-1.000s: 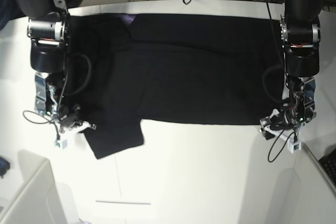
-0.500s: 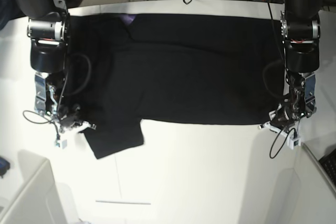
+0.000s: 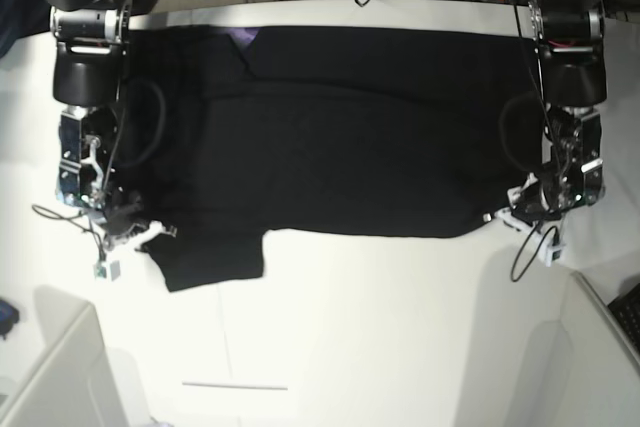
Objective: Fold the T-shirt properly
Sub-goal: 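Grasp the other hem corner with the left gripper, then fold the hem over toward the collar fold with both grippers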
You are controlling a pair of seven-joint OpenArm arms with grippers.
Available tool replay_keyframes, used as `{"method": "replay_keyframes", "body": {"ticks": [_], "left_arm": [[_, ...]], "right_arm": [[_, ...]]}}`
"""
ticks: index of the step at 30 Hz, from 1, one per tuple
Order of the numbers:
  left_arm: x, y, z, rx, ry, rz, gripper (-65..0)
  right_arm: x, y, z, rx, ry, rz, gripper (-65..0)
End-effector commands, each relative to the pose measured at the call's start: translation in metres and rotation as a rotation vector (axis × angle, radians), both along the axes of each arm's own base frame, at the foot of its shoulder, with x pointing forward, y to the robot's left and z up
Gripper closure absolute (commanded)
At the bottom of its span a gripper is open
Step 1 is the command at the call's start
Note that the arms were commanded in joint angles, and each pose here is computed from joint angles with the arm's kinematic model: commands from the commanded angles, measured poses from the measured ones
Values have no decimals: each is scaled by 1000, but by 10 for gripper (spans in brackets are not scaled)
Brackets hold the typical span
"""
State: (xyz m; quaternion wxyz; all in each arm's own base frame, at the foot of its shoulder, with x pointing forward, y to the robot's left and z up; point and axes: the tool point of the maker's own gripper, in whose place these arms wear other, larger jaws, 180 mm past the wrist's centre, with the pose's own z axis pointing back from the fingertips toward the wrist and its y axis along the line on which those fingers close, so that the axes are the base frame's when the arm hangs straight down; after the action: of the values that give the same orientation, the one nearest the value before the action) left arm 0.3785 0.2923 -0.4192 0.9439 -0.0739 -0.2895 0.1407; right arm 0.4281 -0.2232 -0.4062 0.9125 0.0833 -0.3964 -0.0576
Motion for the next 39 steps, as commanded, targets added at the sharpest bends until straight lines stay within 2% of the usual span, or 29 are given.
{"method": "replay_keyframes", "body": {"ticks": [1, 4, 13, 16, 21, 24, 29, 34, 39], "left_arm": [[3, 15, 18, 24, -18, 13, 0], [-7, 13, 32, 31, -34, -5, 0], [-22, -8, 57, 75, -69, -101, 0], [-24, -15, 66, 89, -99, -128, 0], [-35, -15, 63, 99, -73, -139, 0], [-40, 2, 78, 96, -98, -83, 0], [-44, -2, 88, 119, -99, -169, 0], [-54, 0, 80, 119, -77, -166, 0], [-57, 24, 93, 123, -119, -107, 0]], "right_arm": [[14, -7, 21, -10, -65, -4, 0], [11, -5, 22, -13, -73, 5, 0], [-3, 11, 54, -52, -184, 64, 0], [-9, 4, 52, -50, -182, 43, 0], [-18, -25, 50, -37, -161, -40, 0], [-22, -34, 48, -30, -135, -62, 0], [-26, -30, 61, -48, -157, -42, 0], [-36, -23, 65, -55, -130, -18, 0], [-50, -17, 69, -76, -125, 8, 0]]}}
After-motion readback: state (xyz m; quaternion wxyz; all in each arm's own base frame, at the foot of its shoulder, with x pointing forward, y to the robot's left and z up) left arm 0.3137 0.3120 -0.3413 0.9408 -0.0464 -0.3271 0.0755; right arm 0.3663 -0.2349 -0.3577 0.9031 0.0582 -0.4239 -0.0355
